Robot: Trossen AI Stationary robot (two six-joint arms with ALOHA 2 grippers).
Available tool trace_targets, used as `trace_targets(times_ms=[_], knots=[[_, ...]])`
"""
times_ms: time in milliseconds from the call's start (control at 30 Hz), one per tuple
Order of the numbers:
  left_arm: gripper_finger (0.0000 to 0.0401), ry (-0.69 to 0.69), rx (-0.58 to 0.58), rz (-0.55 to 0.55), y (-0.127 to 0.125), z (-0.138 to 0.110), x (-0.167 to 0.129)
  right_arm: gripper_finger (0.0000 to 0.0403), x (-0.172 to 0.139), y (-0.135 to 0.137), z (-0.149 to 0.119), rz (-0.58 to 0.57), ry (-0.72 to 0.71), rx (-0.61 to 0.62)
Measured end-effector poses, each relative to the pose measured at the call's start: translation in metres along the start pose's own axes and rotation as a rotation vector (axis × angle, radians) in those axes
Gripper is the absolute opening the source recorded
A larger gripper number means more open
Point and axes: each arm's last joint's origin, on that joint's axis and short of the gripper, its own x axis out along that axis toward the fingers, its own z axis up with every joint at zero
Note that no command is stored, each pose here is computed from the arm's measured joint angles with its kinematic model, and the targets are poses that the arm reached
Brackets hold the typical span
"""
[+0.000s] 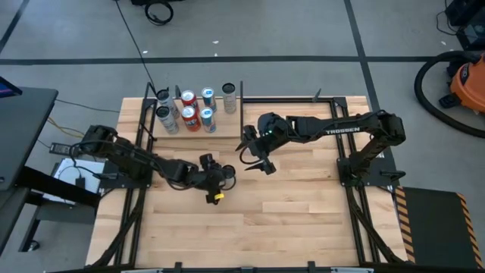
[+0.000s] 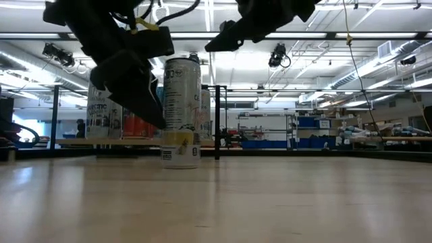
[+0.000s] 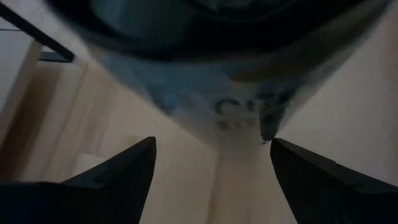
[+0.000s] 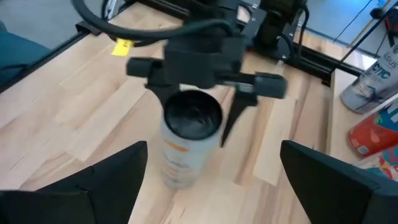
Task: Place canned beverage on shelf
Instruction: Put the white yellow soda can aligned with the other white yellow soda can on the shelf
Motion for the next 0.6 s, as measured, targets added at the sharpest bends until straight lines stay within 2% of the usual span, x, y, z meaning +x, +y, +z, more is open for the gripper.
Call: trace_targets(times_ms=[167, 400, 600], knots=[[0.0316, -0.004, 0.004, 0.027, 0.015, 0.005, 0.007, 0.0378, -0.001, -0.001, 0.0, 0.001, -0.004, 0.001], [0.0316, -0.056, 0.009, -0.077, 0.031, 0.017, 0.017, 0.0378, -0.001, -0.001, 0.0, 0.001, -0.004, 0.001], [0.0316, -0.051, -0.001, -0.071, 0.037, 0.018, 0.02, 0.0378, 0.0, -0.001, -0.001, 0.006, -0.006, -0.046]])
